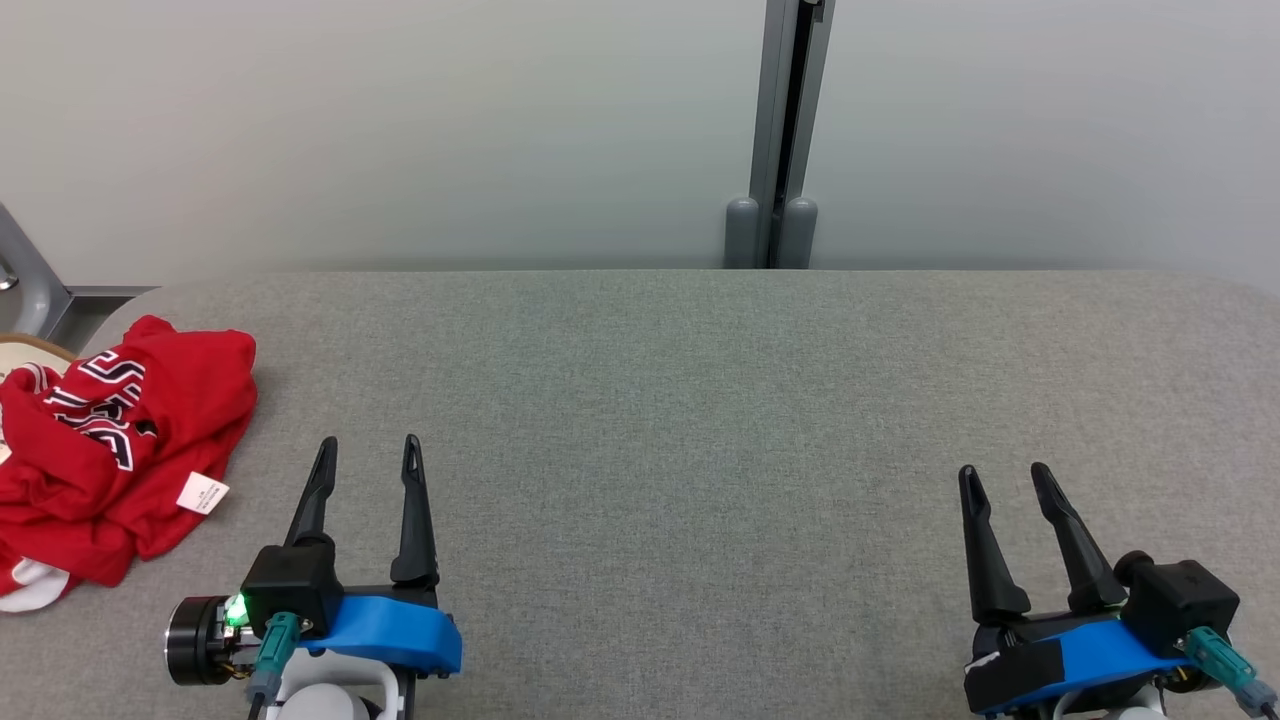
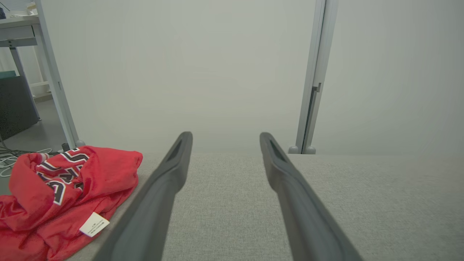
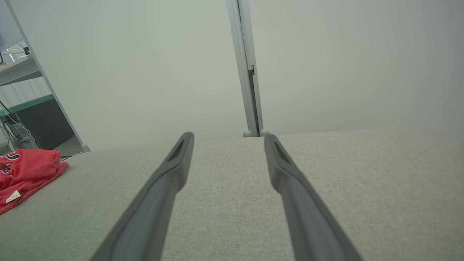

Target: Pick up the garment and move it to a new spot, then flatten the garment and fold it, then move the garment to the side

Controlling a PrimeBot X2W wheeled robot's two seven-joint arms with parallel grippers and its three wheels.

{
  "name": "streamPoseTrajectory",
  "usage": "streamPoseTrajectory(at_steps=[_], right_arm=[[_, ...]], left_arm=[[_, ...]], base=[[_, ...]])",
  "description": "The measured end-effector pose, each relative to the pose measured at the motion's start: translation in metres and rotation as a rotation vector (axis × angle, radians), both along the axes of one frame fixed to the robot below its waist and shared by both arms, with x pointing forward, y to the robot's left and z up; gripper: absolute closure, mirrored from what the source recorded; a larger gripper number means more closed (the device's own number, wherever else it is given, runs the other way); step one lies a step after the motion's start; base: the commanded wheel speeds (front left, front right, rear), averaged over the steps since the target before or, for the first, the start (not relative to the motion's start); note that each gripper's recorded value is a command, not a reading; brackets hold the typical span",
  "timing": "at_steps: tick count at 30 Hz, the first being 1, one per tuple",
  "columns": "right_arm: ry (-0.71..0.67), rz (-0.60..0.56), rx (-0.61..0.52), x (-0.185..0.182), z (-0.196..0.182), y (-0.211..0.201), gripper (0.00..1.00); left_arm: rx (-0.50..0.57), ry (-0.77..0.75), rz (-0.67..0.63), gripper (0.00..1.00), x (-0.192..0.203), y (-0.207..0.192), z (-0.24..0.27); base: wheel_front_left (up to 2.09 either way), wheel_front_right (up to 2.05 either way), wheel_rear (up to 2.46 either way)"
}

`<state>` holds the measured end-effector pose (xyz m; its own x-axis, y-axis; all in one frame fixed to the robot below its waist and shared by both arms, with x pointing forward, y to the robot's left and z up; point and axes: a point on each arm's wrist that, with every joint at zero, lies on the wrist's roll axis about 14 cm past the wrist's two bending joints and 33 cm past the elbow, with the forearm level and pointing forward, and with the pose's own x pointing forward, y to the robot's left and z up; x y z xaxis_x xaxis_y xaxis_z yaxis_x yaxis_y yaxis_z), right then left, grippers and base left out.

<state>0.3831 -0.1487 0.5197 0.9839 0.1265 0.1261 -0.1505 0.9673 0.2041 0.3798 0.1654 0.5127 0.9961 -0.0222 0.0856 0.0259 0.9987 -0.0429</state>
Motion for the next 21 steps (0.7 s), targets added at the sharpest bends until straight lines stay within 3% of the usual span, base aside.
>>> streamPoseTrajectory(at_steps=[21], right_arm=[[-0.003,0.011,-0.013,0.0006,-0.0002,0.0037,0.00]], left_arm=[[0.016,0.006,0.005,0.00,-0.0010,0.0026,-0.0027]], base=[[0.00,0.00,0.00]])
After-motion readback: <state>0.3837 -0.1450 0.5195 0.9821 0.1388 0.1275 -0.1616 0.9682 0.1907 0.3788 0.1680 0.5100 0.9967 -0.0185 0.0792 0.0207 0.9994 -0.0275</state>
